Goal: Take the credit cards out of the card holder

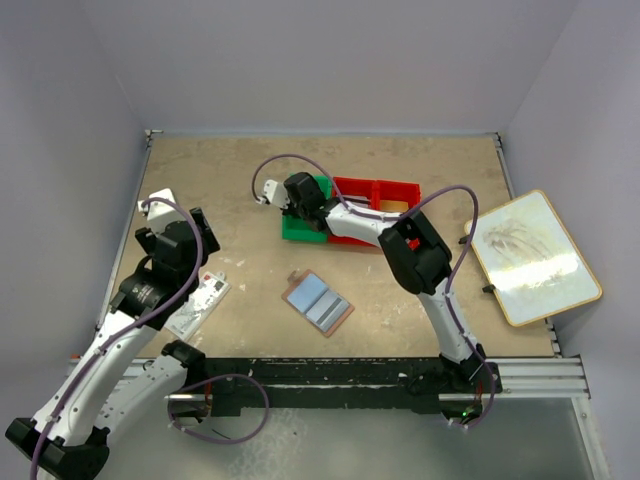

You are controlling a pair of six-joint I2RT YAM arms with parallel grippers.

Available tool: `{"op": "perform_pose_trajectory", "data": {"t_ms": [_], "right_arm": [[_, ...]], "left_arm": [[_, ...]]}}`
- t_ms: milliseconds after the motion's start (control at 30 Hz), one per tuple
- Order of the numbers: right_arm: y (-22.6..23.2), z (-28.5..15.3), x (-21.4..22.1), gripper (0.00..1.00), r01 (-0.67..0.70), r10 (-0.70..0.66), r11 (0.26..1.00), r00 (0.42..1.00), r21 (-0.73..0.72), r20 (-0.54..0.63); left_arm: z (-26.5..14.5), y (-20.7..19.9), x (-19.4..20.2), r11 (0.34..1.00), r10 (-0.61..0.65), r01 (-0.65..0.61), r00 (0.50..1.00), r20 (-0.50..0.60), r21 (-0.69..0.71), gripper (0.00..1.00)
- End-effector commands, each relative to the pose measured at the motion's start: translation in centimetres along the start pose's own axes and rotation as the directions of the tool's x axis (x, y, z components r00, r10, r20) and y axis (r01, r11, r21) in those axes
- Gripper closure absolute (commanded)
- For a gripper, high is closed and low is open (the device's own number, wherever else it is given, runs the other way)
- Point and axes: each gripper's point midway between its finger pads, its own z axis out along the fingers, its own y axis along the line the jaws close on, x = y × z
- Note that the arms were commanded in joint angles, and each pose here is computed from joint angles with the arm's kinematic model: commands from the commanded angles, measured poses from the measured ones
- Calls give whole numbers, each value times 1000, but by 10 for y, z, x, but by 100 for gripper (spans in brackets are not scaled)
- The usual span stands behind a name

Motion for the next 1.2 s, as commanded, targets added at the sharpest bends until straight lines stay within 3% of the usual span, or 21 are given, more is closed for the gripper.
{"op": "perform_pose_trajectory", "data": {"t_ms": [0, 167, 267, 533, 733, 833, 933, 1067, 1167], "right_arm": [[-15, -14, -18, 71, -61, 61, 998, 996, -7, 61], [-17, -21, -24, 70, -108, 111, 994, 990, -33, 86], [-29, -29, -31, 69, -227, 229, 973, 966, -35, 118], [-82, -92, -62, 69, -521, 507, 853, 810, -37, 295], [-92, -143, -38, 67, -693, 653, 720, 675, -6, 343], [-67, -157, -15, 66, -774, 745, 632, 591, -44, 308], [-34, -170, 2, 61, -869, 866, 474, 430, -143, 257], [17, -190, 9, 58, -900, 959, 274, 230, -339, 165], [37, -203, 12, 56, -892, 984, 172, 133, -417, 121]], "left_arm": [[0, 0, -8, 1000, -18, 19, 999, 26, -3, 23], [1, -1, -7, 1000, -15, 15, 1000, 23, -4, 23], [1, -1, -7, 1000, -13, 13, 1000, 20, -4, 23], [2, -5, -4, 1000, 1, -1, 1000, 7, 16, 23], [2, -7, -3, 1000, 3, -3, 1000, 5, 27, 23], [4, -11, 0, 999, 14, -14, 1000, -7, 43, 23], [6, -15, 5, 998, 29, -27, 999, -25, 57, 23], [8, -21, 10, 996, 47, -43, 998, -46, 80, 23], [10, -25, 16, 994, 56, -50, 996, -66, 95, 23]]}}
